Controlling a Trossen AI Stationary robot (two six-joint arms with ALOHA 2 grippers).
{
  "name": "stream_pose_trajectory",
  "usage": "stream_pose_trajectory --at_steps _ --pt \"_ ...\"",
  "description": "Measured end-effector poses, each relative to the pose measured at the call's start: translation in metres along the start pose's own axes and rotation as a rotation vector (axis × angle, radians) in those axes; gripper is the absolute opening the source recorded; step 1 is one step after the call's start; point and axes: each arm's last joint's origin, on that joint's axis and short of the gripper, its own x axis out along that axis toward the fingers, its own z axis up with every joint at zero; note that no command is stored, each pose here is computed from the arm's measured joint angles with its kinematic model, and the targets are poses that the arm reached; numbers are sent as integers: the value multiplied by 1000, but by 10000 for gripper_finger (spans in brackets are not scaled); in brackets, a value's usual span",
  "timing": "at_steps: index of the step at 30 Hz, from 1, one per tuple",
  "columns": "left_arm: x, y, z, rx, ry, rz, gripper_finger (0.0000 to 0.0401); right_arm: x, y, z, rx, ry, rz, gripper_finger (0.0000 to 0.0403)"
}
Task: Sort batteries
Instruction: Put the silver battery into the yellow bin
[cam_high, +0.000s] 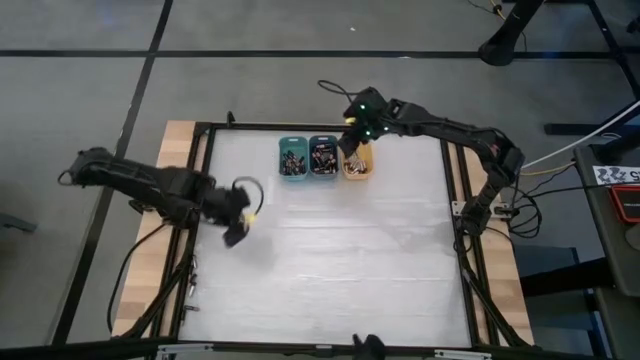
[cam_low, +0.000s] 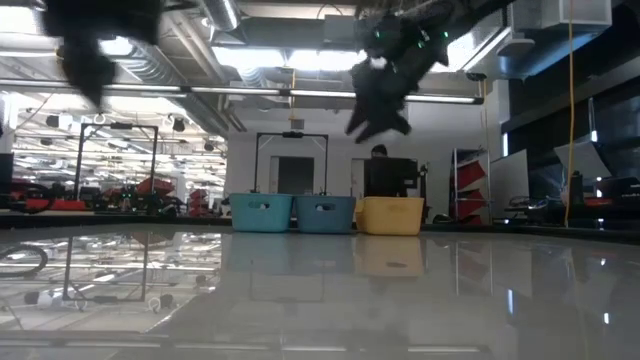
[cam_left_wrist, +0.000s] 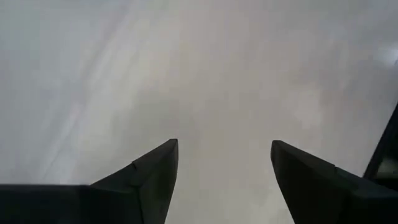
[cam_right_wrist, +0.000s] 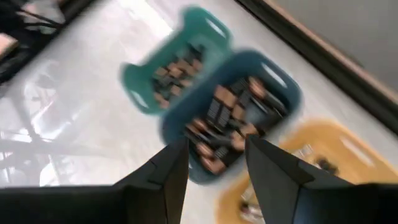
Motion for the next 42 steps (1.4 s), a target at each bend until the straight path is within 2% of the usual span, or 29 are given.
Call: stream_pose_trajectory --at_steps 7,14,18,23,26,33,42 --pt "24 -34 -48 46 327 124 245 -14 45 17 -178 -82 69 159" --pt "67 -58 -79 103 525 331 245 -16 58 19 -218 -104 76 159" --pt "91 -57 -94 118 610 347 245 -17 58 18 -218 -101 87 159" --pt "104 -37 -112 84 800 434 245 -17 58 19 -217 -100 93 159" --pt "105 -30 -116 124 862 423 245 -17 59 19 -215 -99 107 159" --pt "107 -26 -119 242 903 364 245 -17 60 19 -166 -92 151 159" --pt "115 -18 -123 238 938 309 245 -15 70 14 -163 -71 180 159"
